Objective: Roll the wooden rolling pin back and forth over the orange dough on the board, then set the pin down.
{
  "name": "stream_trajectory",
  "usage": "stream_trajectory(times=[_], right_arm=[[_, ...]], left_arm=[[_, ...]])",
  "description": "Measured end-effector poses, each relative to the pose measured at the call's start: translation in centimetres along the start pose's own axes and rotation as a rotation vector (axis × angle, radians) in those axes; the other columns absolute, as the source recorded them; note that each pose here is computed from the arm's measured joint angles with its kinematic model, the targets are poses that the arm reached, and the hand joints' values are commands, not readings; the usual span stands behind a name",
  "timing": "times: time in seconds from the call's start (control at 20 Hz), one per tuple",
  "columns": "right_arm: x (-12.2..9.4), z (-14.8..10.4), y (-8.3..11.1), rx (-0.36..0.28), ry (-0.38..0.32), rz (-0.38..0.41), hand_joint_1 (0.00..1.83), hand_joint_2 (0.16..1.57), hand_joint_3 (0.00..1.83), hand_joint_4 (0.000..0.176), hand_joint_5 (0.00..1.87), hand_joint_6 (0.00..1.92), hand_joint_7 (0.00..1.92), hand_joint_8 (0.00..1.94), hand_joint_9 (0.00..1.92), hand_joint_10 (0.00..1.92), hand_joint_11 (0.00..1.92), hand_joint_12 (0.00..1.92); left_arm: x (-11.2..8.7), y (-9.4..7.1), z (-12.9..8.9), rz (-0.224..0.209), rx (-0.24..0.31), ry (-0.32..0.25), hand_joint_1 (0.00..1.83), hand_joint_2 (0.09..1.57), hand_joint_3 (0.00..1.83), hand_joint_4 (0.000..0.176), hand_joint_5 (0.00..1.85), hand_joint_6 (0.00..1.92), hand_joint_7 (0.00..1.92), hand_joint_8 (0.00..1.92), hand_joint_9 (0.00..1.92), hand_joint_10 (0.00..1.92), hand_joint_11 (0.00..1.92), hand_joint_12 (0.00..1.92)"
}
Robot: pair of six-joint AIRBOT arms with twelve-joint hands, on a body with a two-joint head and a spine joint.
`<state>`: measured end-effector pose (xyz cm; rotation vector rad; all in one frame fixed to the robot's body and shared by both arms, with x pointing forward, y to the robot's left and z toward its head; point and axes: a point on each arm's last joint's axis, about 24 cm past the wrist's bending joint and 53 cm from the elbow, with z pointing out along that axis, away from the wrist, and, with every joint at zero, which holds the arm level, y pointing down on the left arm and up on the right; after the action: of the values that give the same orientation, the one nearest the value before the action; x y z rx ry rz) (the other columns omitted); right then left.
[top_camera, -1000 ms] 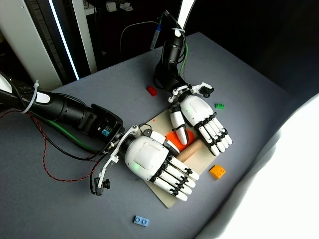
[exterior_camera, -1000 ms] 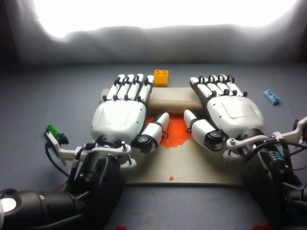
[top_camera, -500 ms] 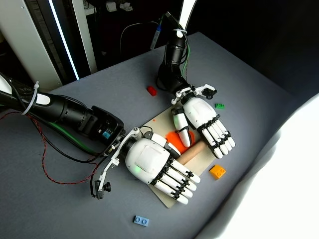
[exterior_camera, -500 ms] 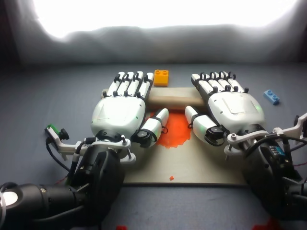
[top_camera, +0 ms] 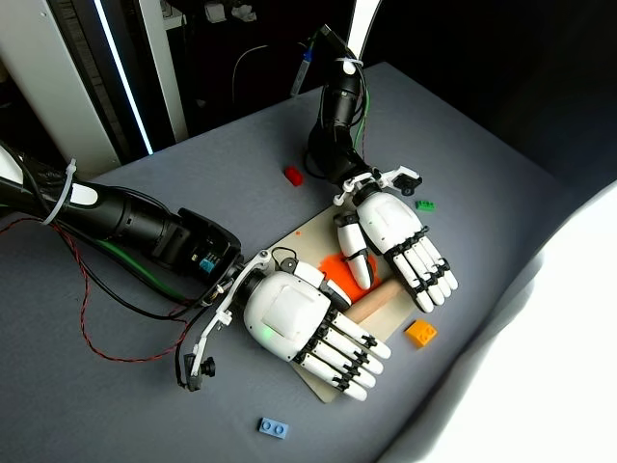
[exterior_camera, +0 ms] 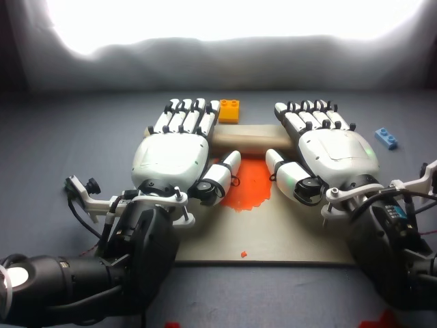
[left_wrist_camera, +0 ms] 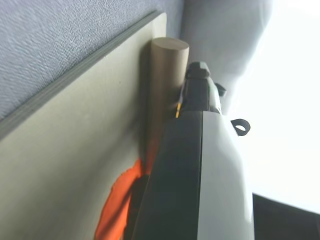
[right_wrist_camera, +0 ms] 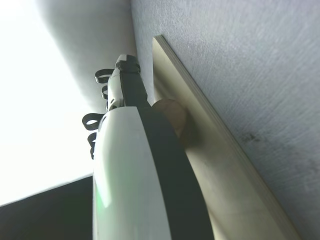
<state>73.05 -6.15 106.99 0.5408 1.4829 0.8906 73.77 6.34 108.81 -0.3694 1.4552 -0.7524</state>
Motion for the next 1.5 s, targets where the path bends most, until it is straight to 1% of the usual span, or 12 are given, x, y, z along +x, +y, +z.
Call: stream_trajectory(times=[0.2, 0.35, 0.55, 0.7, 0.8, 0.9, 1.0, 1.1, 1.45, 1.5], right_arm=[[0.0, 0.1, -0.1, 0.001, 0.003, -0.002, 0.00, 1.57, 0.10, 0.000, 0.15, 0.00, 0.12, 0.00, 0.08, 0.00, 0.00, 0.13], [-0.1, 0.2, -0.2, 0.001, 0.003, -0.003, 0.00, 1.57, 0.11, 0.000, 0.13, 0.00, 0.12, 0.00, 0.08, 0.00, 0.00, 0.09], [-0.2, 0.5, -0.2, 0.002, 0.007, -0.003, 0.00, 1.57, 0.10, 0.000, 0.14, 0.01, 0.12, 0.00, 0.08, 0.00, 0.00, 0.08], [-0.2, 0.5, -0.2, -0.001, 0.008, 0.000, 0.00, 1.57, 0.09, 0.000, 0.18, 0.01, 0.17, 0.01, 0.12, 0.01, 0.00, 0.16], [-0.1, 0.5, 0.1, -0.012, 0.011, 0.002, 0.00, 1.57, 0.09, 0.000, 0.23, 0.01, 0.22, 0.01, 0.15, 0.01, 0.00, 0.27], [-0.1, 0.5, 0.3, -0.020, 0.012, 0.003, 0.00, 1.57, 0.07, 0.000, 0.26, 0.01, 0.25, 0.01, 0.18, 0.01, 0.00, 0.28], [-0.1, 0.5, 0.3, -0.021, 0.010, 0.004, 0.00, 1.57, 0.08, 0.000, 0.31, 0.02, 0.33, 0.02, 0.24, 0.02, 0.00, 0.43], [-0.3, 0.5, 0.3, -0.022, 0.004, 0.005, 0.00, 1.57, 0.08, 0.000, 0.35, 0.02, 0.38, 0.01, 0.27, 0.02, 0.00, 0.53], [-0.2, 0.3, 0.7, -0.032, -0.017, 0.019, 0.00, 1.57, 0.07, 0.000, 0.36, 0.01, 0.38, 0.00, 0.29, 0.01, 0.00, 0.60], [-0.2, 0.3, 0.8, -0.032, -0.017, 0.019, 0.00, 1.57, 0.08, 0.000, 0.36, 0.01, 0.37, 0.00, 0.29, 0.01, 0.00, 0.60]], left_arm=[[0.0, 0.0, 0.0, 0.000, 0.000, 0.003, 0.00, 1.53, 0.00, 0.000, 0.00, 0.00, 0.00, 0.00, 0.00, 0.00, 0.00, 0.00], [0.0, -0.1, 0.1, -0.001, 0.001, 0.003, 0.00, 1.53, 0.00, 0.000, 0.01, 0.00, 0.00, 0.00, 0.00, 0.00, 0.00, 0.00], [0.0, 0.0, 0.1, 0.001, 0.000, 0.004, 0.00, 1.53, 0.00, 0.000, 0.00, 0.00, 0.00, 0.00, 0.00, 0.00, 0.00, 0.00], [0.0, 0.0, 0.2, 0.002, 0.000, 0.005, 0.00, 1.53, 0.00, 0.000, 0.02, 0.01, 0.01, 0.00, 0.00, 0.00, 0.00, 0.00], [0.0, 0.0, 0.2, 0.002, 0.000, 0.005, 0.00, 1.53, 0.00, 0.000, 0.04, 0.02, 0.04, 0.01, 0.01, 0.00, 0.00, 0.00], [0.0, 0.0, 0.2, 0.002, 0.000, 0.006, 0.00, 1.53, 0.00, 0.000, 0.08, 0.03, 0.07, 0.02, 0.03, 0.01, 0.00, 0.00], [0.1, 0.0, 0.2, 0.002, 0.000, 0.007, 0.00, 1.54, 0.00, 0.000, 0.12, 0.02, 0.11, 0.01, 0.06, 0.01, 0.01, 0.01], [0.0, 0.0, 0.2, 0.002, 0.000, 0.006, 0.00, 1.54, 0.00, 0.000, 0.13, 0.02, 0.13, 0.01, 0.07, 0.02, 0.01, 0.01], [0.0, 0.0, 0.2, 0.002, 0.001, 0.006, 0.00, 1.54, 0.00, 0.000, 0.17, 0.01, 0.18, 0.01, 0.12, 0.01, 0.03, 0.04], [0.0, 0.0, 0.2, 0.001, 0.001, 0.006, 0.00, 1.54, 0.00, 0.000, 0.18, 0.00, 0.19, 0.00, 0.14, 0.00, 0.00, 0.19]])
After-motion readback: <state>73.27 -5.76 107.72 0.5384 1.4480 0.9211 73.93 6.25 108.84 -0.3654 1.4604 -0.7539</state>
